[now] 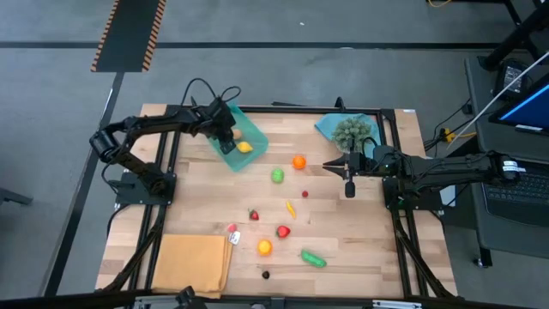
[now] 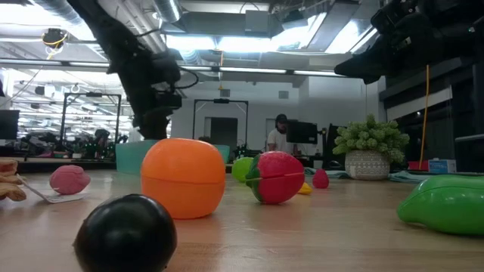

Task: Pick and placing Produce into tupperware
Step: Put the orange pumpkin into the blue bin

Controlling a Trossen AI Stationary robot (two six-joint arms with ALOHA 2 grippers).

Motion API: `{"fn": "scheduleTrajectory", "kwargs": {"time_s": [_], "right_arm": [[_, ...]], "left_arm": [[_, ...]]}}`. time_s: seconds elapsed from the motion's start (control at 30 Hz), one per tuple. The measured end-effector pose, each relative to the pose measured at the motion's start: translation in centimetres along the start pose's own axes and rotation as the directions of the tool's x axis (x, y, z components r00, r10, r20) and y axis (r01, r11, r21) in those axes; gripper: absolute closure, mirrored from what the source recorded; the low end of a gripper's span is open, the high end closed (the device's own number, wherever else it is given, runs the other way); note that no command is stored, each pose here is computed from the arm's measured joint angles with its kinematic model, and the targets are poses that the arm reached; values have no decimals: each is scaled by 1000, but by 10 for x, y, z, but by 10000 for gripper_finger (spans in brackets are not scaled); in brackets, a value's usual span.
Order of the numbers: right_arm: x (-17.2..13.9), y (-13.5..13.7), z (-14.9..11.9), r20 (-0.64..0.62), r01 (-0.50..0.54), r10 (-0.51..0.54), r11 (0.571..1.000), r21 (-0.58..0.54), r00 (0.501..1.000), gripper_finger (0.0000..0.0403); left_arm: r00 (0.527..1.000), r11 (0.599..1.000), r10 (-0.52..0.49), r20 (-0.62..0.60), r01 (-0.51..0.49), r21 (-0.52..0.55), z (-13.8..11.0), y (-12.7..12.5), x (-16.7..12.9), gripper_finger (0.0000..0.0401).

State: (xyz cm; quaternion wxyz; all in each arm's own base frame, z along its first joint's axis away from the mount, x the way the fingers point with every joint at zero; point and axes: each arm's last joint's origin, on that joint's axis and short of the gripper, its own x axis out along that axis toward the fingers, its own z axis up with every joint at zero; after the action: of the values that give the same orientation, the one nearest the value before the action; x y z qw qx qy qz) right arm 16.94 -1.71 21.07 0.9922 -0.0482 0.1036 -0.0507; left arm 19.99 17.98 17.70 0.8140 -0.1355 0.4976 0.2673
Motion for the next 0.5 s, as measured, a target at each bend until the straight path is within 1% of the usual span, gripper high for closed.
{"fn": "scheduleTrajectory", "kwargs": {"time_s": [0.1, 0.17, 0.27, 0.37, 0.5], "right_arm": [[0, 0, 0, 0, 0, 0, 1000, 0, 1000, 360], [0, 0, 0, 0, 0, 0, 1000, 8, 1000, 360], [0, 0, 0, 0, 0, 0, 999, 50, 1000, 360], [0, 0, 0, 0, -1, 1, 999, 42, 1000, 360], [0, 0, 0, 0, -1, 1, 1000, 22, 1000, 360]], "left_arm": [[1000, 1000, 2, 21, -2, 2, 3, 0, -9, 223], [998, 1000, 1, 57, -2, 16, 5, -3, -19, 223], [991, 998, -6, 137, -2, 63, 8, -10, -38, 223], [971, 995, -16, 238, -6, 95, 9, -17, -63, 223], [929, 992, -35, 368, -11, 123, 8, -25, -95, 222]]}}
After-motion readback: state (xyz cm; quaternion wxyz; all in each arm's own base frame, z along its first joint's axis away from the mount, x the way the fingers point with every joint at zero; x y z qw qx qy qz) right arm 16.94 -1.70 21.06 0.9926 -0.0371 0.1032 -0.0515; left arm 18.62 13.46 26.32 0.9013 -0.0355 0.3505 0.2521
